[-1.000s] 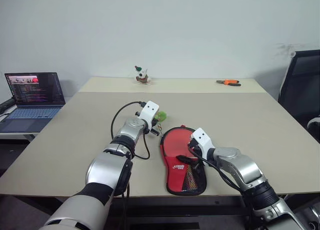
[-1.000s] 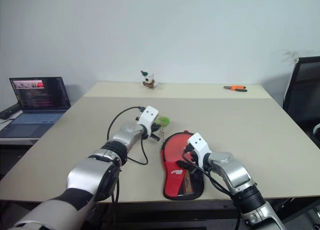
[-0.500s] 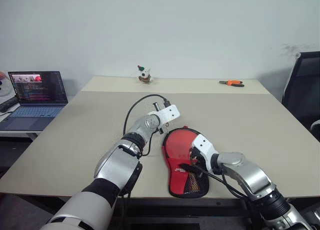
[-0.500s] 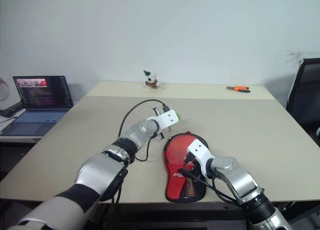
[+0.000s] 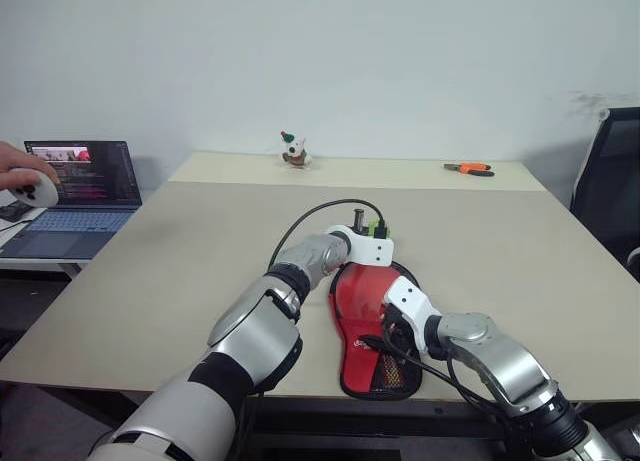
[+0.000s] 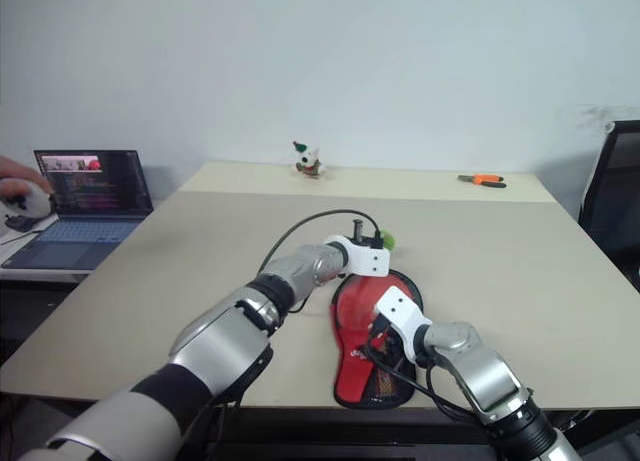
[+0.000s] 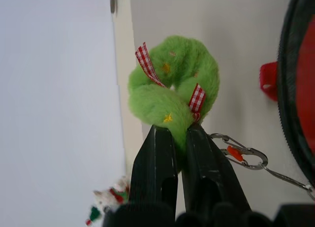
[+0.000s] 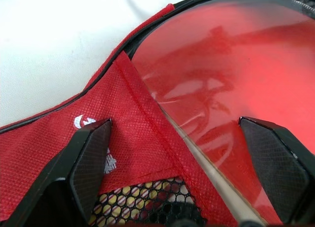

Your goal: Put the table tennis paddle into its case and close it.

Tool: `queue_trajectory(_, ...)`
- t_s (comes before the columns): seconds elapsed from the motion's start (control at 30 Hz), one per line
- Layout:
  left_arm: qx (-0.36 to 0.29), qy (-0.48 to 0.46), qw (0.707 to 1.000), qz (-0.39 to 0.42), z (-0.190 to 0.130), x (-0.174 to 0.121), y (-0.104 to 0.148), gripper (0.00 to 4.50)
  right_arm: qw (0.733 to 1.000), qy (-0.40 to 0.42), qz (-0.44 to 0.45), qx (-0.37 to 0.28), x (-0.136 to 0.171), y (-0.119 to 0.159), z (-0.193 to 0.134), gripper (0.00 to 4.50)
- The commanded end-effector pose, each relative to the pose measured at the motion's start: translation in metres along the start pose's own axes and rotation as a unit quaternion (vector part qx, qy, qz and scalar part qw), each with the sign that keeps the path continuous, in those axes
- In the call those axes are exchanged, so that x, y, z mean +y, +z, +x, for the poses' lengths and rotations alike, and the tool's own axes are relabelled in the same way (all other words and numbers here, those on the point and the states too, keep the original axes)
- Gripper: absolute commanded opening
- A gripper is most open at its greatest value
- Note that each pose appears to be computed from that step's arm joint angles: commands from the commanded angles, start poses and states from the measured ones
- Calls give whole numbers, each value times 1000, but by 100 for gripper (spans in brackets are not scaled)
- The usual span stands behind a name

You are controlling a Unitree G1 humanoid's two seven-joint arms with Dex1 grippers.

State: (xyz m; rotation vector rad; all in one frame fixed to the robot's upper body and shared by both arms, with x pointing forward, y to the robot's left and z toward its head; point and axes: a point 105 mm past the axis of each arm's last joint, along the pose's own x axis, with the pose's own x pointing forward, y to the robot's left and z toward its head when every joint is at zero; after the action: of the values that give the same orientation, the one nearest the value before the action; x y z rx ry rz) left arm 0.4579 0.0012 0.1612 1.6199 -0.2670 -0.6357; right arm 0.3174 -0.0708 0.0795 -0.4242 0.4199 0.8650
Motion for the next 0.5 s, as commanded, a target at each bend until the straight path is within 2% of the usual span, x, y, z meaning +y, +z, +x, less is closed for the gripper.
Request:
queue_trajectory(0.03, -60, 45, 995, 61, 5, 29, 40, 3, 983, 62, 84, 152, 40, -82, 7, 450)
queue_trajectory(0.33, -128, 54, 986, 96, 8, 27, 85, 3, 982, 60, 90, 154, 43, -85, 6, 450)
queue_trajectory(0.5, -144, 57, 984, 93, 8, 27, 97, 3, 982, 57, 94, 152, 44, -84, 7, 450)
